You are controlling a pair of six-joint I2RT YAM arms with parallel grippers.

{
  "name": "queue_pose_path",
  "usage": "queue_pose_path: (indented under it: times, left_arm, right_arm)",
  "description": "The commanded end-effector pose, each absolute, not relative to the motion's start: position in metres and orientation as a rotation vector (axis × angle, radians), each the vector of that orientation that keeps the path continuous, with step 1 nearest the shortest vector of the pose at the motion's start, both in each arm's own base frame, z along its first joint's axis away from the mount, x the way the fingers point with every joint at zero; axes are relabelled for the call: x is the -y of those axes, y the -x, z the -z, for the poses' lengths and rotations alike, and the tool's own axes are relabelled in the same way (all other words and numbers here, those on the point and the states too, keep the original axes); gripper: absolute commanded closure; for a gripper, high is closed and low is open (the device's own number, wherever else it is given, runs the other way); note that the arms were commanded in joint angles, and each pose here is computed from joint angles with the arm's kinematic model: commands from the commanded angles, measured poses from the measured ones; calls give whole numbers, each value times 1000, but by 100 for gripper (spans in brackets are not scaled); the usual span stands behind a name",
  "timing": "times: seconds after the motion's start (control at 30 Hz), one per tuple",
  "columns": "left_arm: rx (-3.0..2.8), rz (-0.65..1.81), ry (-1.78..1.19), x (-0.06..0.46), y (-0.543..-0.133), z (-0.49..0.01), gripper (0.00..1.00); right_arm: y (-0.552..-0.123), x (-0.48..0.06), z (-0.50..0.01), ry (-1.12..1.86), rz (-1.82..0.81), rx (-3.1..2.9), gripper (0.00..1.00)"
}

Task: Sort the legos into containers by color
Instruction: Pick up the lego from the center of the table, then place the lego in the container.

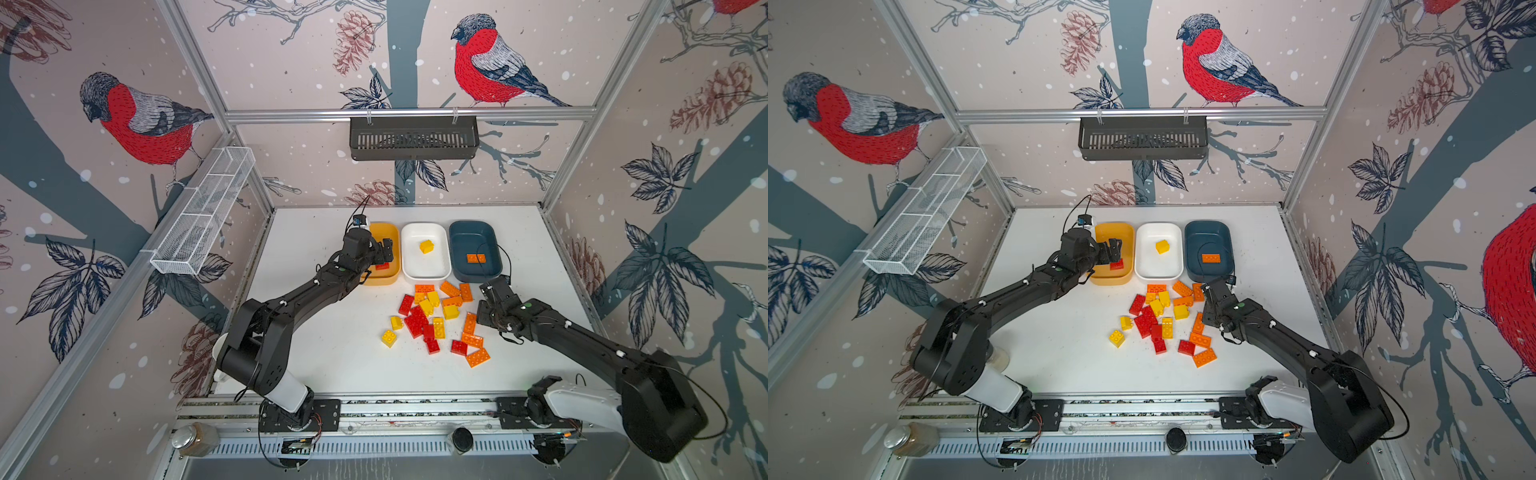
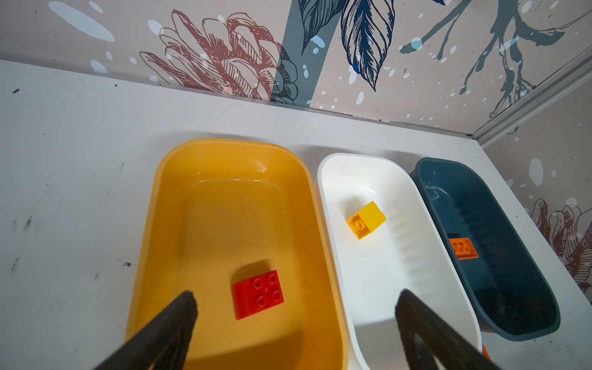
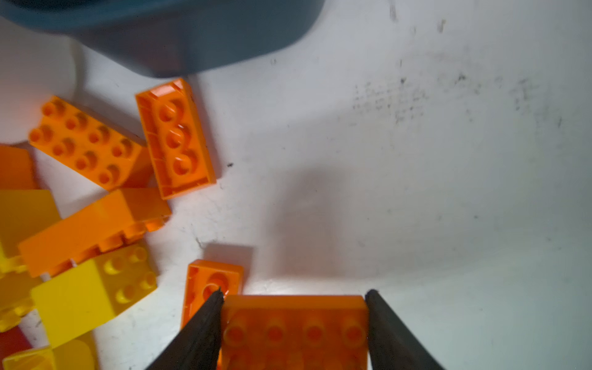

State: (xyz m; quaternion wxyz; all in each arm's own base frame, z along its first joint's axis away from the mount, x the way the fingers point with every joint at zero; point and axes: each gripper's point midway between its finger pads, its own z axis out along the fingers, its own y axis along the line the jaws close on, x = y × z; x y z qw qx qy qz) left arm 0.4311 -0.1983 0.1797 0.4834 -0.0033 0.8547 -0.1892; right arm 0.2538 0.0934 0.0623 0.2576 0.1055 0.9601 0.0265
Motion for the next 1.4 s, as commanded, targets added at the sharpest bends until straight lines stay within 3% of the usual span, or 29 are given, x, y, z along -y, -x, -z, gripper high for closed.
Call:
queue_pose_path:
  times: [0.0,0.37,0.57,0.8,0.93,1.23,1.37]
  left_arm:
    - [-2061,453,21,195,-432,-189,3]
    - [-2057,441,42,188,-425,-193,3]
    - [-2059,436,75,180,-417,-196,3]
    - [-2055,399,80,171,-408,-197,3]
    - [-2057,392,82,169,-406,-196,3]
    - [-2065,395,79,171,-408,-194,3]
    - [-2070,404,76,173,-408,-193,3]
  right_arm:
    - [-275,-100,-86,-225,-93,-2508,43]
    - [-360,-147,-136,-77,-246,-2294,44]
    - [-412,-162,-120,42,-172,-2342,44]
    - [-456,-149,-96,-38,-101,-2386,44]
    - [-466,-147,-88,-44,-72,-2402,40]
    - [-464,-150,-107,-25,-68,-2379,18]
    - [-449,-153,-118,-2,-75,-2373,15]
